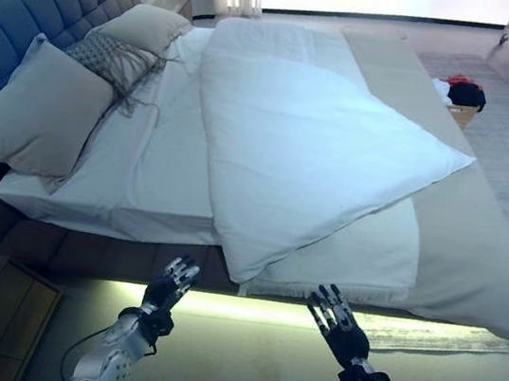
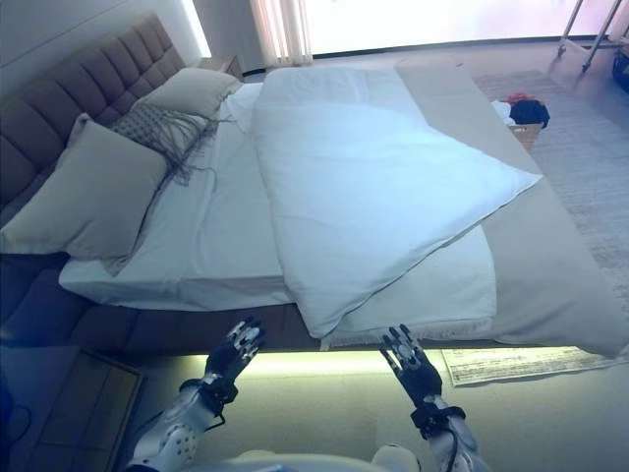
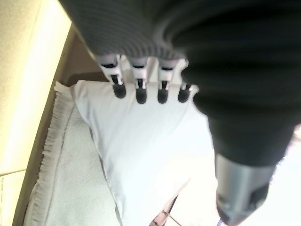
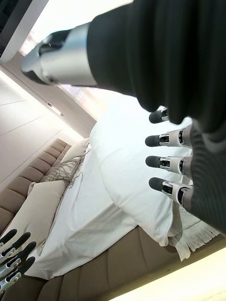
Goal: Make the bed neatly
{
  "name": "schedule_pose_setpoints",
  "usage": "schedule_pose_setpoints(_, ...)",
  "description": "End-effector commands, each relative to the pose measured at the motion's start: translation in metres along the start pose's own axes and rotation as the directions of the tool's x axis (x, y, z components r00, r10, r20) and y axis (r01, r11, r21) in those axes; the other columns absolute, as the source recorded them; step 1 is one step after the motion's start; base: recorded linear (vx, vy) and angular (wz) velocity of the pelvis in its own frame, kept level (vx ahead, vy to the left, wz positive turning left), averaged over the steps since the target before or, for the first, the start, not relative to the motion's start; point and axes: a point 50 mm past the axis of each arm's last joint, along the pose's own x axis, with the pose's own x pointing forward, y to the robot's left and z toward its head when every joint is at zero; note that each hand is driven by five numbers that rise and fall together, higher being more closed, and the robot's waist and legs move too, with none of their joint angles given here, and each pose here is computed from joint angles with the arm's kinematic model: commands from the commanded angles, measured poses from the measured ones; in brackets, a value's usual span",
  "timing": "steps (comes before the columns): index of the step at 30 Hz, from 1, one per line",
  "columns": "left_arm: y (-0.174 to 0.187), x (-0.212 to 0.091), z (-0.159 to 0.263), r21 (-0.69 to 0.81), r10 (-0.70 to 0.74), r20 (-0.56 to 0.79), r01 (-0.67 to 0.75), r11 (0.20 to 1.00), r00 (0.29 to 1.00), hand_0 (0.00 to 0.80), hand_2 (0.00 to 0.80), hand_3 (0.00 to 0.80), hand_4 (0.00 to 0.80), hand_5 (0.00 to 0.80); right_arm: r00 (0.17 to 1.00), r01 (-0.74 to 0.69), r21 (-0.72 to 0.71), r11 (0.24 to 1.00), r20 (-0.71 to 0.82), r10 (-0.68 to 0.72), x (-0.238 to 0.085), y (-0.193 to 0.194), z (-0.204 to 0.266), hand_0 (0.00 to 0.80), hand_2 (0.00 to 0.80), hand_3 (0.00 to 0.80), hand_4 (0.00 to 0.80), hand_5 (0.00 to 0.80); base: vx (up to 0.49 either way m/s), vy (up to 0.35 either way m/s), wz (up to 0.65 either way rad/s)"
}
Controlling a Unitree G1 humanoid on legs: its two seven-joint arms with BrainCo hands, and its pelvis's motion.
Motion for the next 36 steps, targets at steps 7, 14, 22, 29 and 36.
schedule_pose_setpoints(7, 0.010, -0.016, 0.038, 0.056, 0.006, 0.188, -0.017, 0.998, 0.982, 0.000, 0.000, 0.000, 0.000, 0.000, 0.996, -0.072, 0.026, 0.997, 0.047, 0.071, 0.009, 0.015, 0.003, 0.000, 0.000, 0.000, 0.000, 0.000, 0.010, -0.064, -0.09)
schedule_pose_setpoints(14, 0.009, -0.015, 0.031, 0.057, -0.009, 0.161, 0.000, 0.998, 0.987, 0.000, 0.000, 0.000, 0.000, 0.000, 0.998, -0.035, 0.023, 0.999, 0.055, 0.034, 0.010, 0.010, 0.008, 0.000, 0.000, 0.000, 0.000, 0.000, 0.021, 0.039, -0.24)
schedule_pose_setpoints(22, 0.008, -0.009, 0.040, 0.065, -0.041, 0.158, 0.031, 0.997, 0.987, 0.000, 0.000, 0.000, 0.000, 0.000, 0.997, -0.036, 0.032, 0.999, 0.069, 0.034, 0.009, 0.013, 0.007, 0.000, 0.000, 0.000, 0.000, 0.000, 0.006, 0.098, 0.16)
schedule_pose_setpoints(29, -0.005, 0.004, 0.043, 0.077, -0.092, 0.155, 0.081, 0.994, 0.984, 0.000, 0.000, 0.000, 0.000, 0.000, 0.997, 0.024, 0.018, 1.000, 0.075, -0.025, 0.011, 0.005, 0.013, 0.000, 0.000, 0.000, 0.000, 0.000, -0.037, 0.105, 0.27)
schedule_pose_setpoints(36, -0.003, 0.004, 0.041, 0.090, -0.058, 0.161, 0.044, 0.995, 0.985, 0.000, 0.000, 0.000, 0.000, 0.000, 0.994, -0.011, 0.021, 1.000, 0.106, 0.009, 0.020, 0.016, 0.014, 0.000, 0.000, 0.000, 0.000, 0.000, 0.019, 0.256, 0.11)
